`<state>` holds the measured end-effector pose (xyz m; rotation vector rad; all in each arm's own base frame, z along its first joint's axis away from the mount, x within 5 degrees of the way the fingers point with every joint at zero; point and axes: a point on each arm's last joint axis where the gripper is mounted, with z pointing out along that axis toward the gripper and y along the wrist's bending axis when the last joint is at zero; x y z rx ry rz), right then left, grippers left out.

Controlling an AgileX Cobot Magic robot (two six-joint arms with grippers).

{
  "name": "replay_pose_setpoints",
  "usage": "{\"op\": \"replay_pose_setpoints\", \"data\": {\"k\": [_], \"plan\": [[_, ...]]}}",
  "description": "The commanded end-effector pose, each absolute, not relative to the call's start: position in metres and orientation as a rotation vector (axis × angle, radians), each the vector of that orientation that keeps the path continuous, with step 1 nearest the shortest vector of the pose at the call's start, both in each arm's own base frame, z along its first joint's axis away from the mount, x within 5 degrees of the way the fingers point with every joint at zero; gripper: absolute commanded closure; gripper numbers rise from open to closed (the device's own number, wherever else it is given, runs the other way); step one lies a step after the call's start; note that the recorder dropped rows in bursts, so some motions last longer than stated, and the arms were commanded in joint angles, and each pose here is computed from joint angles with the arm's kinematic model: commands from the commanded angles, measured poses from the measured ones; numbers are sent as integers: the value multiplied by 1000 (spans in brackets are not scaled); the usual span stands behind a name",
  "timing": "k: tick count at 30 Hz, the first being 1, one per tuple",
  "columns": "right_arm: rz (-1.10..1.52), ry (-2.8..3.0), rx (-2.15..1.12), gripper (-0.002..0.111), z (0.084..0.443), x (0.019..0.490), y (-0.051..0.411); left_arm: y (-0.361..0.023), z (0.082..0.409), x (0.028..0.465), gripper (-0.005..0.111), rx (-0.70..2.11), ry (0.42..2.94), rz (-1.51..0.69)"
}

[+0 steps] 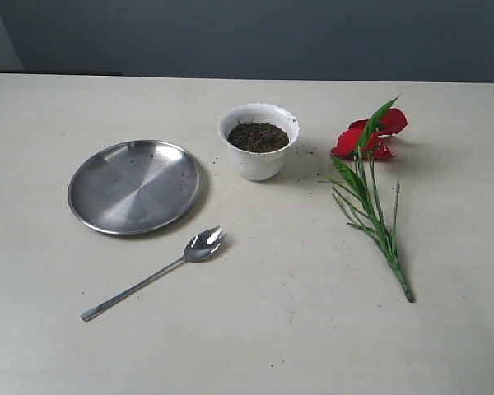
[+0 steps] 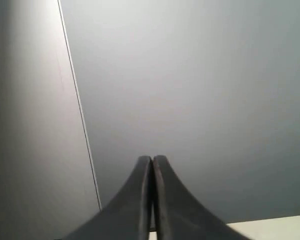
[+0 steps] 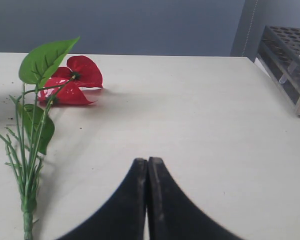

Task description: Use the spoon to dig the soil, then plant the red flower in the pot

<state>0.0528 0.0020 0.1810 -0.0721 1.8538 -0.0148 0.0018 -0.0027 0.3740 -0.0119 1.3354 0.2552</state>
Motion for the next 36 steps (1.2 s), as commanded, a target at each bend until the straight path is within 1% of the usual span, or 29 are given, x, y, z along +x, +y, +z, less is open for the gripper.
{"op": "replay_pose_setpoints", "data": {"k": [1,5,11,13,15,18,19,21,23,25,27,29,34,36], "plan": [[-18,1843,-70,108,181,53,2,-4,378,1,106,-1,1306,235],[-18,1843,-70,108,181,53,2,-4,379,1,106,-6,1295,230],[-18,1843,-70,108,181,53,2,-9,380,1,106,-60,1281,52],[-18,1843,-70,108,181,53,2,-9,380,4,106,-65,1288,41],[-18,1843,-70,108,181,53,2,-6,385,14,106,-84,1279,40],[-20,1843,-71,108,181,53,2,0,393,39,106,-161,1268,-34],[-20,1843,-71,108,181,53,2,2,394,45,104,-167,1281,-33],[-20,1843,-71,108,181,53,2,8,400,68,93,-192,1306,-23],[-20,1843,-71,108,181,53,2,14,408,82,87,-215,1280,-2],[-20,1843,-71,108,181,53,2,18,419,92,80,-211,1242,42],[-20,1843,-71,108,181,53,2,19,426,103,72,-197,1267,45],[-18,1843,-70,108,181,53,2,15,430,114,68,-165,1300,7],[-18,1843,-70,108,181,53,2,5,431,134,62,-38,1391,5],[-18,1843,-70,108,181,53,2,-1,432,143,55,60,1408,50]]}}
